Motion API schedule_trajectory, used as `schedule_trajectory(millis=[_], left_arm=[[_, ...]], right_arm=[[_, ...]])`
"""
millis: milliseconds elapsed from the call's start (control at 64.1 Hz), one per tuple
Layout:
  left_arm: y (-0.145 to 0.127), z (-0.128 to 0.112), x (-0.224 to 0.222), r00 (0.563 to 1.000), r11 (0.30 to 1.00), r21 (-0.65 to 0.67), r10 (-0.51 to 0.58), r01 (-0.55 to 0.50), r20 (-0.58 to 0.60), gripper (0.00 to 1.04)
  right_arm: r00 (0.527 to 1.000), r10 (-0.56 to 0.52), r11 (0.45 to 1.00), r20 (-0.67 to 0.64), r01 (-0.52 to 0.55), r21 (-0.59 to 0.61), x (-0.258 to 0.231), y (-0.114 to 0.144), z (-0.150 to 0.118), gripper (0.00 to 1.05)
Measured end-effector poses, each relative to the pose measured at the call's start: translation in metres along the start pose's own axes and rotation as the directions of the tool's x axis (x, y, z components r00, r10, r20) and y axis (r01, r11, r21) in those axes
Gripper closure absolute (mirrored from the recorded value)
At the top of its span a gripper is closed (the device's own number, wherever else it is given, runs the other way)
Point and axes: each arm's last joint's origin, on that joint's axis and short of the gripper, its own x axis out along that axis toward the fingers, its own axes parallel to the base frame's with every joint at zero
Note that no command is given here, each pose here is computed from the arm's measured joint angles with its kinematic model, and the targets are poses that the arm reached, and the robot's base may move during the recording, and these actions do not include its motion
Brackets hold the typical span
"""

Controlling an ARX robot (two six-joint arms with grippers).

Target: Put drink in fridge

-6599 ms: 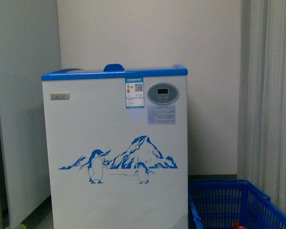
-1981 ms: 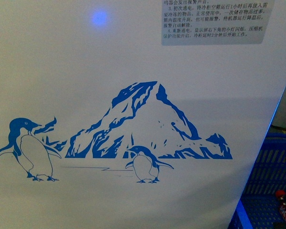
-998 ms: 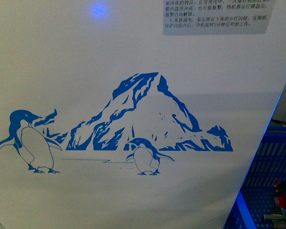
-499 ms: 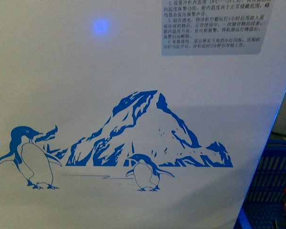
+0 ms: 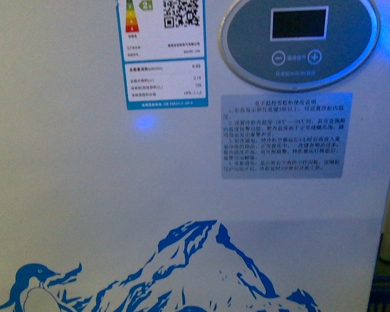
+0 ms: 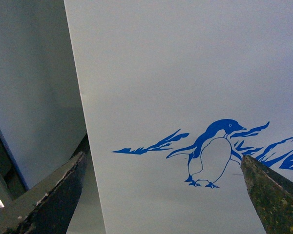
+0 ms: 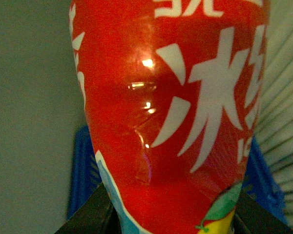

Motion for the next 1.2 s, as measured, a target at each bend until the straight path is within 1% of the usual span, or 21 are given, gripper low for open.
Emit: schedule_trajectory(millis=[109,296,390,421,530,624,671,702,796,905,1030,1201], left_arm=[[0.0,0.0,0.0,1.0,1.0,0.0,0.0,0.0,0.0,0.08],[0.0,0.0,0.0,1.0,1.0,0.0,0.0,0.0,0.0,0.08],[0.0,0.0,0.0,1.0,1.0,0.0,0.0,0.0,0.0,0.08],[0.0,0.0,0.0,1.0,1.0,0.0,0.0,0.0,0.0,0.08],[0.0,0.0,0.0,1.0,1.0,0.0,0.0,0.0,0.0,0.08],[0.0,0.0,0.0,1.0,1.0,0.0,0.0,0.0,0.0,0.08],[0.0,0.0,0.0,1.0,1.0,0.0,0.0,0.0,0.0,0.08],[0.0,0.0,0.0,1.0,1.0,0.0,0.0,0.0,0.0,0.08],[0.0,0.0,0.0,1.0,1.0,0.0,0.0,0.0,0.0,0.08],[0.0,0.0,0.0,1.0,1.0,0.0,0.0,0.0,0.0,0.08],[0.0,0.0,0.0,1.0,1.0,0.0,0.0,0.0,0.0,0.08],[0.0,0.0,0.0,1.0,1.0,0.0,0.0,0.0,0.0,0.08]], right_arm=[[0.989,0.012,1.0,0.147,-0.012,-0.004,-0.054,0.003,0.027,0.66],[0.945,0.005,1.0,0.326,-0.004,-0.004,-0.127,0.005,0.044,0.66],[0.911,-0.009,1.0,0.412,0.01,0.001,-0.169,0.006,0.043,0.66],[0.895,-0.02,1.0,0.445,0.019,0.007,-0.184,0.007,0.04,0.66],[0.861,-0.02,1.0,0.509,0.016,0.013,-0.22,0.012,0.027,0.66],[0.844,-0.008,1.0,0.537,-0.001,0.017,-0.229,0.016,0.017,0.66],[0.817,-0.015,1.0,0.576,-0.003,0.03,-0.234,0.019,0.014,0.66],[0.808,-0.021,0.999,0.589,-0.002,0.039,-0.235,0.02,0.013,0.67],[0.799,-0.038,0.999,0.601,0.016,0.042,-0.233,0.023,0.007,0.67],[0.802,-0.052,0.999,0.594,0.033,0.043,-0.224,0.027,-0.008,0.67],[0.827,-0.072,0.997,0.558,0.058,0.043,-0.212,0.031,-0.031,0.67],[0.836,-0.046,0.999,0.547,0.032,0.036,-0.207,0.036,-0.048,0.67]])
